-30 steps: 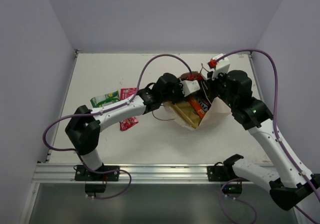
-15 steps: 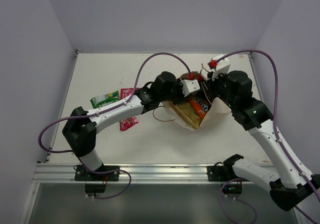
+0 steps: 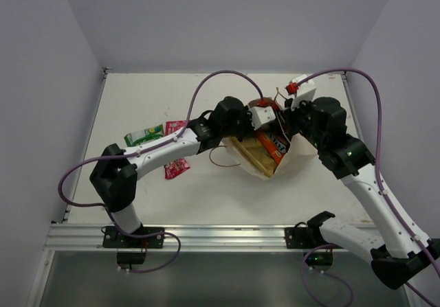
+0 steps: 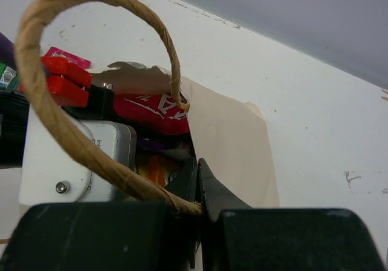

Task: Take the snacks out of the paper bag

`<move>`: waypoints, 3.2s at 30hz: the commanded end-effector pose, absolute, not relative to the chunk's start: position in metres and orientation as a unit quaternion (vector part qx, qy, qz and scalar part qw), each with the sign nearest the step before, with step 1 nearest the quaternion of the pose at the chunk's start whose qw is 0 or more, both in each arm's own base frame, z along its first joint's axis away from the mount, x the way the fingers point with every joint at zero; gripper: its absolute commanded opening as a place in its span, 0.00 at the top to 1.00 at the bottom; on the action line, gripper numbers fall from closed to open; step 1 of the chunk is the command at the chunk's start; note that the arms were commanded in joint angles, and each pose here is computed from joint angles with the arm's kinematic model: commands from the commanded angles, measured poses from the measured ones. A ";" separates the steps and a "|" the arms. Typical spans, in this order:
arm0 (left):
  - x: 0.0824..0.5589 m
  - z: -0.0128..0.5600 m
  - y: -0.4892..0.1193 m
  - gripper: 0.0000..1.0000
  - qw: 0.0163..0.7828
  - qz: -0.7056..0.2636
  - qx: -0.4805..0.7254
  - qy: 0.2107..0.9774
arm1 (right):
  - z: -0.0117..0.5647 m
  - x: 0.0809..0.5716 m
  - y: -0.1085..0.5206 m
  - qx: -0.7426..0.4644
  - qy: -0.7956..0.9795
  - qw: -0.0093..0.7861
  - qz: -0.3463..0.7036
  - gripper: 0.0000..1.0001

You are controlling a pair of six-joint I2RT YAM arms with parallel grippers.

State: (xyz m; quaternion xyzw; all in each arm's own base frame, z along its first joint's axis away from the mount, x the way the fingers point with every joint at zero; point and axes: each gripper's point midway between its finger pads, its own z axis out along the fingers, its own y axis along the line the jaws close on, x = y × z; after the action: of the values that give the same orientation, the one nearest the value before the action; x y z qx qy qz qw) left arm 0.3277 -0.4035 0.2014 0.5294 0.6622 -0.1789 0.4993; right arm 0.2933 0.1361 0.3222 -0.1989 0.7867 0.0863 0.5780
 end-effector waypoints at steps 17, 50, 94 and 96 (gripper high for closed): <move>0.292 0.416 -0.295 1.00 0.656 -0.198 0.318 0.656 | 0.330 0.305 0.124 -0.159 0.778 0.605 0.055 1.00; 0.382 0.163 -0.212 0.35 0.425 -0.177 0.113 0.880 | 0.327 0.300 0.131 -0.169 0.778 0.600 0.076 1.00; 0.258 0.197 -0.451 0.16 0.498 -0.173 0.694 0.491 | 0.355 0.279 0.148 -0.231 0.758 0.599 0.116 1.00; 0.261 0.192 -0.455 0.17 0.497 -0.169 0.697 0.489 | 0.355 0.279 0.150 -0.232 0.759 0.597 0.119 1.00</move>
State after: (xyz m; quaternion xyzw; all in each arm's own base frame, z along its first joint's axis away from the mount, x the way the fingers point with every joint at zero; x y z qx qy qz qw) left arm 0.2547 -0.4425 0.1820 0.6906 0.5170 -0.1762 0.4741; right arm 0.2800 0.1448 0.3224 -0.2290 0.7889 0.1032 0.5609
